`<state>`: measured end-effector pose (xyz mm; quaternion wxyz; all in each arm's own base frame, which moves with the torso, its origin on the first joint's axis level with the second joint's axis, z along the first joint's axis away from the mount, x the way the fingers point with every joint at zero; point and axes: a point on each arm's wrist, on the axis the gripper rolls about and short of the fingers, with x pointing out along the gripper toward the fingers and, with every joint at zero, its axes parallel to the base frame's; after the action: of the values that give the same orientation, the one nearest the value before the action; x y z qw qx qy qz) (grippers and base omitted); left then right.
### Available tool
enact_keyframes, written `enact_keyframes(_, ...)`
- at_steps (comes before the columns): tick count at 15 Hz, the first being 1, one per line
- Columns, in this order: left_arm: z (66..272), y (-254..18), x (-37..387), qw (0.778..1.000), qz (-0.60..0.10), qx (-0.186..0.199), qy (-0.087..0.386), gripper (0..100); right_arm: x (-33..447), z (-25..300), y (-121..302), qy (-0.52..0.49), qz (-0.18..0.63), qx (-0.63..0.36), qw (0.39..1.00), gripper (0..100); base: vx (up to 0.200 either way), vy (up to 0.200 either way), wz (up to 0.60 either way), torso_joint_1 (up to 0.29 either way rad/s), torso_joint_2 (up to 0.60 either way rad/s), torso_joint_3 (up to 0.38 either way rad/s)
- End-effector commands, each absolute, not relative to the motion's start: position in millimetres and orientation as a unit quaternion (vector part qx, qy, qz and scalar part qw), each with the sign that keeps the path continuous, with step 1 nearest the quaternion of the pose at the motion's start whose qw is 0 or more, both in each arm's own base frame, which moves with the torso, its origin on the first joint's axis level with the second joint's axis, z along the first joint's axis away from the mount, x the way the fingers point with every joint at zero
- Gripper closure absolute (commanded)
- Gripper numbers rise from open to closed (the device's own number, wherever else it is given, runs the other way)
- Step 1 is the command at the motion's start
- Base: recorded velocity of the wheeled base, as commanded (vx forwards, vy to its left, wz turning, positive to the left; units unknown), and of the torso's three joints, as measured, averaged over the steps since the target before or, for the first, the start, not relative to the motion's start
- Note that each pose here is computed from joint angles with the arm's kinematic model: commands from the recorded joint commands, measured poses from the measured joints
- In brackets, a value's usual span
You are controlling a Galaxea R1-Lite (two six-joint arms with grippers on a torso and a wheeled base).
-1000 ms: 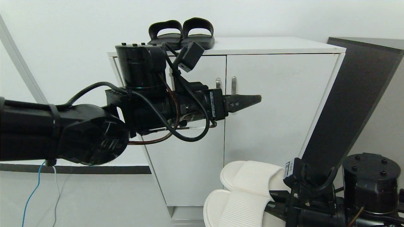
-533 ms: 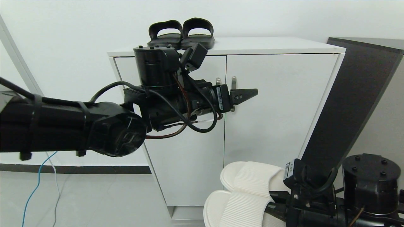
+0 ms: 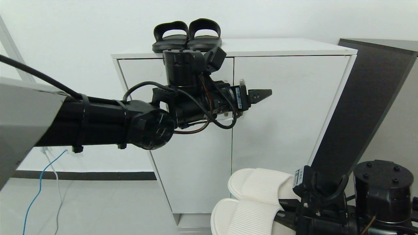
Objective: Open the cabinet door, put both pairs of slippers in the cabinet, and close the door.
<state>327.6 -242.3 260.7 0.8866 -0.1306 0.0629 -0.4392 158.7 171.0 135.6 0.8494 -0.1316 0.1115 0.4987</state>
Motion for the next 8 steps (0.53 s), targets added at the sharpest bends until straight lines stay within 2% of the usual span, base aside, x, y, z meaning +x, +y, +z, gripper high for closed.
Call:
enact_keyframes(1,256.9,-247.0,336.0,0.888,-0.437,-0.131,0.063,0,157.9,135.4,171.2,0.111,0.500,-0.132,0.849,100,0.000,0.000,0.00,0.000,0.00,0.000)
enact_keyframes(3,256.0,-246.7,335.6,0.888,-0.436,-0.131,0.069,0,157.3,135.4,171.1,0.111,0.501,-0.132,0.848,100,0.000,0.000,0.00,0.000,0.00,0.000)
enact_keyframes(4,255.4,-246.7,335.6,0.888,-0.436,-0.131,0.072,100,157.2,135.7,170.9,0.111,0.501,-0.131,0.848,100,0.000,0.000,0.00,0.000,0.00,0.000)
enact_keyframes(8,253.4,-242.1,329.2,0.887,-0.434,-0.132,0.082,100,152.9,132.3,169.8,0.118,0.509,-0.133,0.843,100,0.000,0.000,0.00,0.000,0.00,0.000)
